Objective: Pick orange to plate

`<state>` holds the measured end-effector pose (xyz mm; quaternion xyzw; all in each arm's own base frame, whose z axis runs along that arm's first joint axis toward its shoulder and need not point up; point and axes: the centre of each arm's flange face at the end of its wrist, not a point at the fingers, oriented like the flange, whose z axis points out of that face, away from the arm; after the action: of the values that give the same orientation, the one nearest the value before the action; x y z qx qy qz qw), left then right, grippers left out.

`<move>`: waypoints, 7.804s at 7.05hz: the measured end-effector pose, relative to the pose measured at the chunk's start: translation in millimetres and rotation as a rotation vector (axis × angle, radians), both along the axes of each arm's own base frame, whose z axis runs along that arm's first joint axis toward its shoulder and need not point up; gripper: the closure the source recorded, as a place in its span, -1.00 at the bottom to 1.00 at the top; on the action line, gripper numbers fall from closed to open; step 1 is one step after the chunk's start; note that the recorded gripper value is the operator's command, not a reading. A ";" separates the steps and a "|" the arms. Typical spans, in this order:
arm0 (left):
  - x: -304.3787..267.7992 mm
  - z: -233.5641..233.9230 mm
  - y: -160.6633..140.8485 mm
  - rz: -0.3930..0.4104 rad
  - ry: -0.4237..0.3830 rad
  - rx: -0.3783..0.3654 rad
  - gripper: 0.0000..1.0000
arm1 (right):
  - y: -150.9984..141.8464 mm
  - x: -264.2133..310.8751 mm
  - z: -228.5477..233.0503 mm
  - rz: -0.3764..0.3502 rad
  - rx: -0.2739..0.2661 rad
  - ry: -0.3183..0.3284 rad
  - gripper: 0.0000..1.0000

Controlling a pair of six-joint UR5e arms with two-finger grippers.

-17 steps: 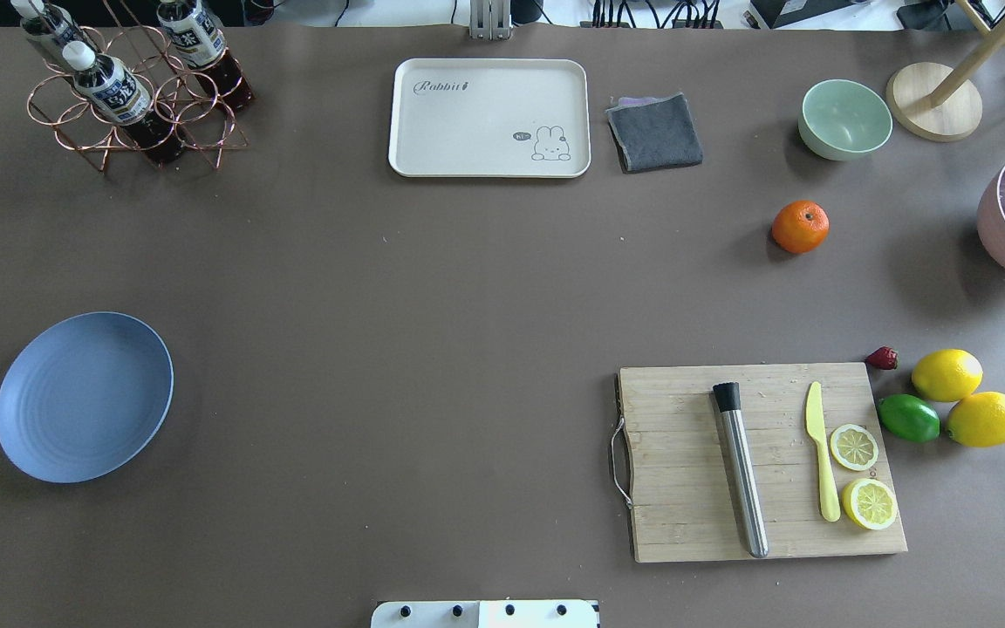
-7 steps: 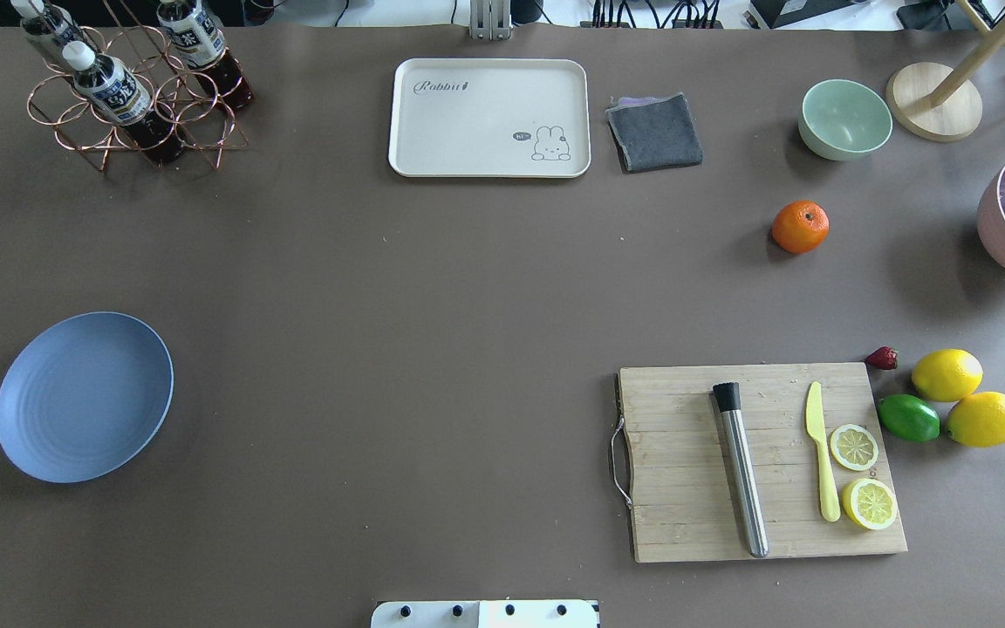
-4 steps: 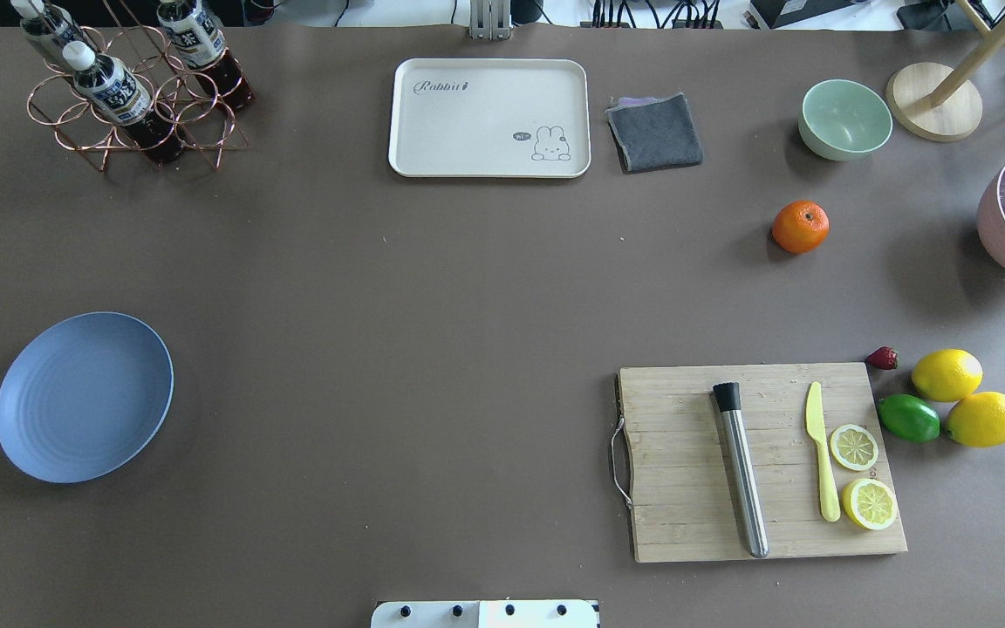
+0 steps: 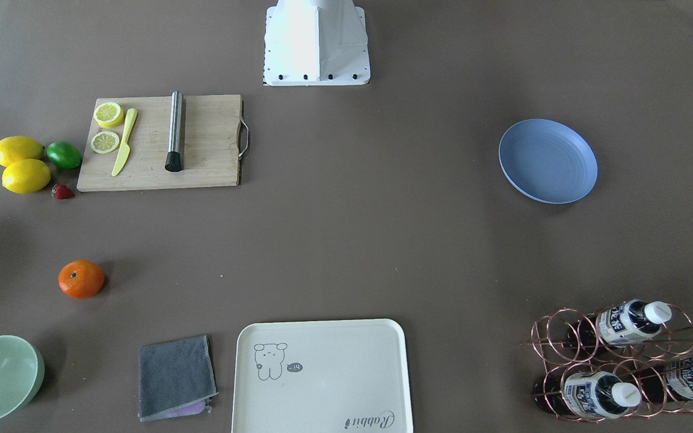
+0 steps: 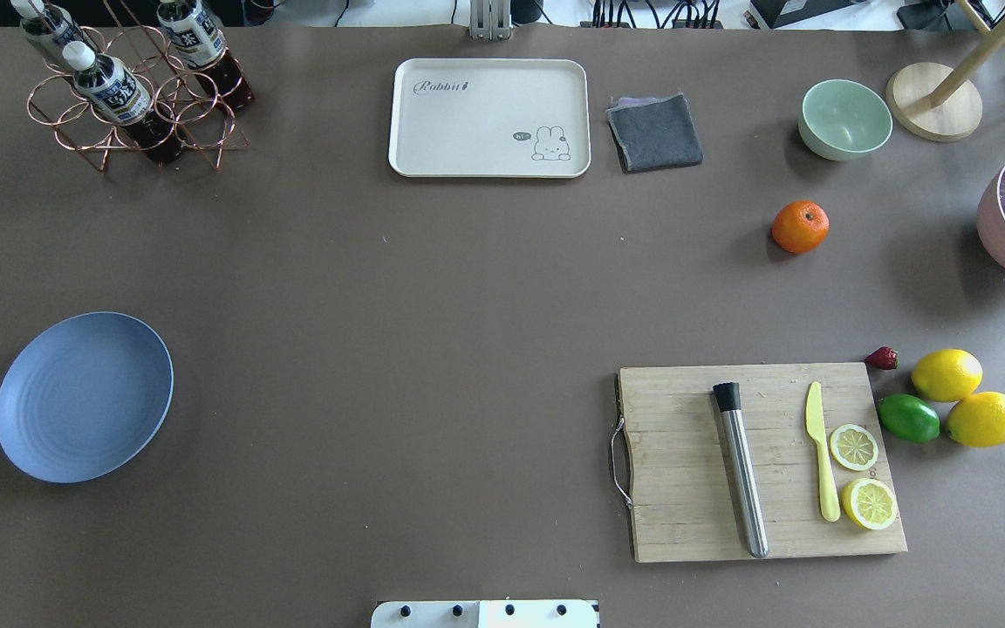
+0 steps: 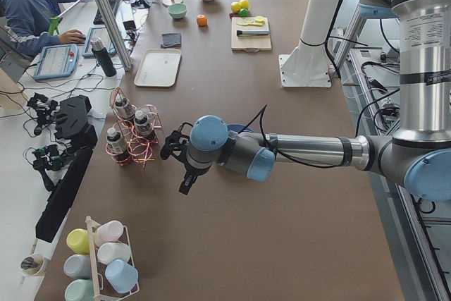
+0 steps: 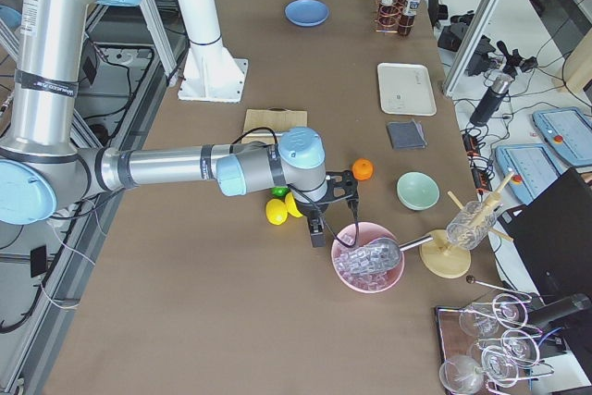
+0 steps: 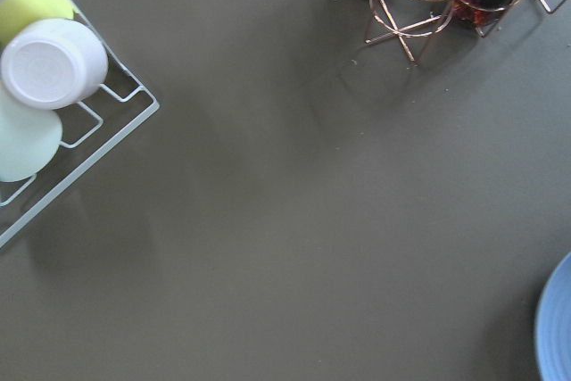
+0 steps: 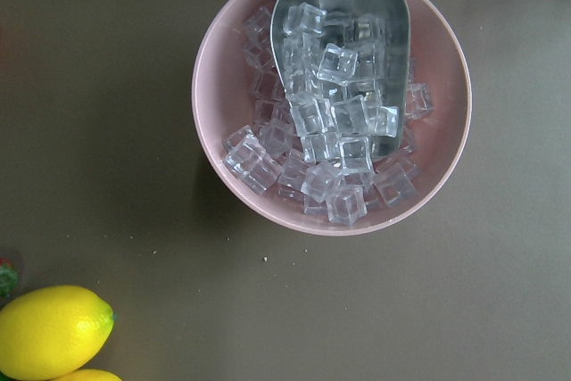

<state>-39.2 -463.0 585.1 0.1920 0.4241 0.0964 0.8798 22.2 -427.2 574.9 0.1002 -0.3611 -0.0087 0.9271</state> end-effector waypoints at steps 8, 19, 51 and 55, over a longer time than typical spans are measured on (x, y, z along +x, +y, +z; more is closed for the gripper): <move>215.1 64.3 69.6 0.040 0.185 -0.182 -0.77 | 2.4 -127.1 -31.9 0.065 -0.017 -0.082 -0.99; 241.7 64.5 83.7 0.088 0.206 -0.144 1.00 | 1.8 -126.8 -31.3 0.073 -0.011 -0.072 -0.99; -12.1 23.7 9.2 0.061 -0.019 -0.064 -0.98 | -176.7 -342.1 -85.4 -0.060 -0.110 0.011 -1.00; -12.9 34.9 24.6 0.059 -0.018 -0.049 -0.98 | -176.9 -344.8 -82.1 -0.063 -0.115 0.013 -1.00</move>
<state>-52.1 -438.5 620.1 0.1569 0.4240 0.1135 0.8847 -322.7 -604.2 492.8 0.0353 -0.3579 -0.0176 0.9329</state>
